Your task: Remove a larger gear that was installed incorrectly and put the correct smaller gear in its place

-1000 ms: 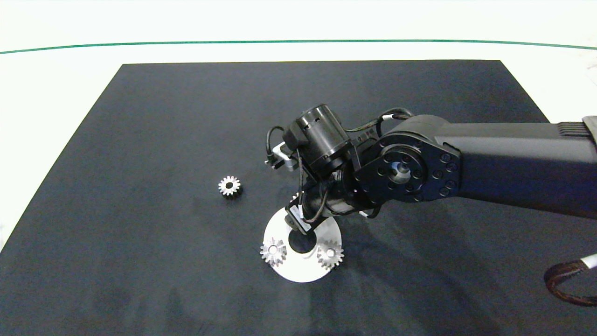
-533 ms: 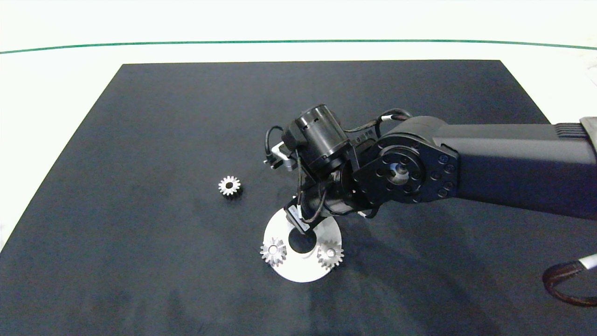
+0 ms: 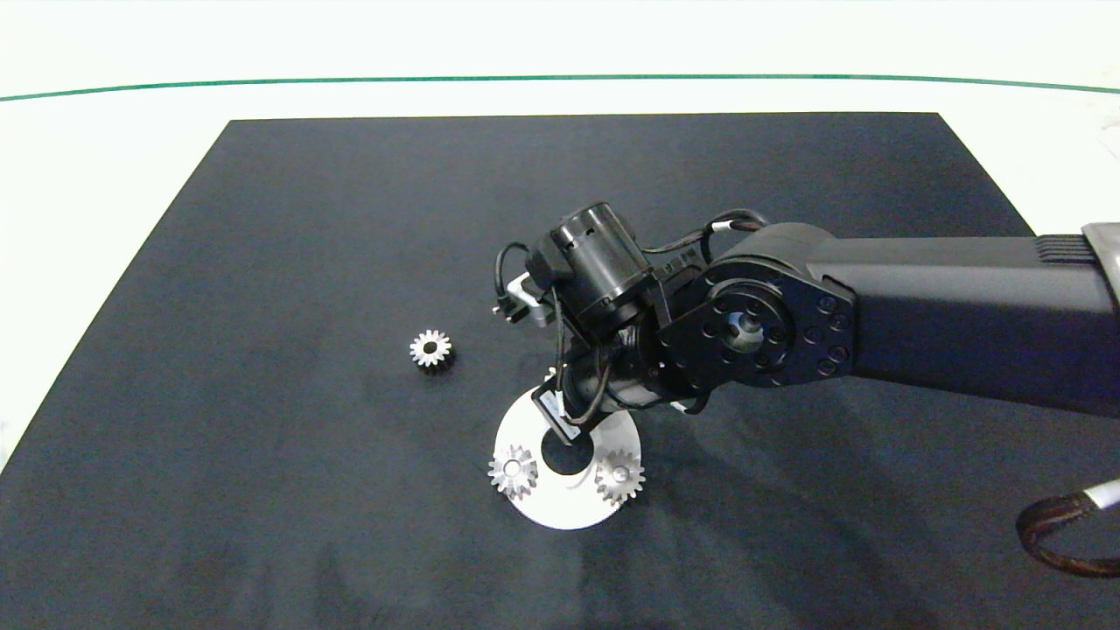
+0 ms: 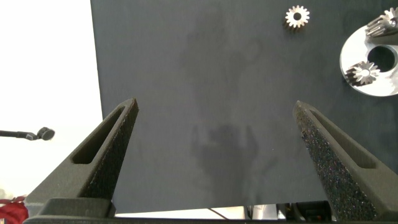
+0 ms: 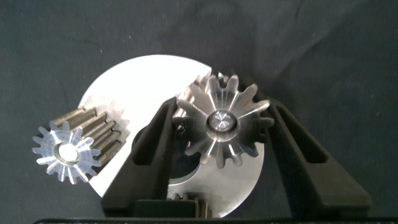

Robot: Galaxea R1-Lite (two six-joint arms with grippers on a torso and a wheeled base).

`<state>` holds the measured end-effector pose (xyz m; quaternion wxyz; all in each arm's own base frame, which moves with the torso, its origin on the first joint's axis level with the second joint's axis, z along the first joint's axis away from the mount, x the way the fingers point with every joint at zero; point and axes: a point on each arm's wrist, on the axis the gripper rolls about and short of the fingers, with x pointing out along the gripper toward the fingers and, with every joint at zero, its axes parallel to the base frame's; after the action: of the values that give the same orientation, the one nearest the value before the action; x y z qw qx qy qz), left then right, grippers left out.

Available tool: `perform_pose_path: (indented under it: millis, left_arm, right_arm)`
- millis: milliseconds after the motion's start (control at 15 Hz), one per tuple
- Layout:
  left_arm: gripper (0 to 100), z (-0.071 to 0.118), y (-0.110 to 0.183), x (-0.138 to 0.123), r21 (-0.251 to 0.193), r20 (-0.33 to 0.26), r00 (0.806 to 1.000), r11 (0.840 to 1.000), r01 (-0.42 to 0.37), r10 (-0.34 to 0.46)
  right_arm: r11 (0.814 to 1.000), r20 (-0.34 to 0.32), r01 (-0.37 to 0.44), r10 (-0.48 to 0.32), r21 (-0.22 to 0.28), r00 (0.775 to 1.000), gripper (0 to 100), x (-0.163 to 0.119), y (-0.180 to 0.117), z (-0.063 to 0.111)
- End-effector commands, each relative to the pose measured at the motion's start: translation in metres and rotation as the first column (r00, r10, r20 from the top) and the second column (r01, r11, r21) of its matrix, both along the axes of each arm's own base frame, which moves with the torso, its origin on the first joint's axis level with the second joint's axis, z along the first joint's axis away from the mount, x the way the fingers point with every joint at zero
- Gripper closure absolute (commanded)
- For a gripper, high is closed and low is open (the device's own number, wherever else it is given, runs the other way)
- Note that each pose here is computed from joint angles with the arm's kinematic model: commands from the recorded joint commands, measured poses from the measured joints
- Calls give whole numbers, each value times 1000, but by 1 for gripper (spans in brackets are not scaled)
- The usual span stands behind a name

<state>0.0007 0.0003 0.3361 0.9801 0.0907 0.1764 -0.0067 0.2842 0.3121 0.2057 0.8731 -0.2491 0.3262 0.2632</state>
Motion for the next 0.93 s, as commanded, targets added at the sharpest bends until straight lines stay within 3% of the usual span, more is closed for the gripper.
perform_pose_path:
  millis: [67,333,933]
  left_arm:
    - [0,0,0,0,1,-5,1000,1000,0,0]
    - [0,0,0,-2,2,0,1000,1000,0,0]
    - [0,0,0,-2,2,0,1000,1000,-1,1]
  right_arm:
    - [1000,-8,1,-1,-14,1000,53,-1,-1,-3]
    - [1000,-7,2,-3,-11,1000,60,-1,-1,-2]
    - [999,24,-30,29,24,999,60,-18,0,18]
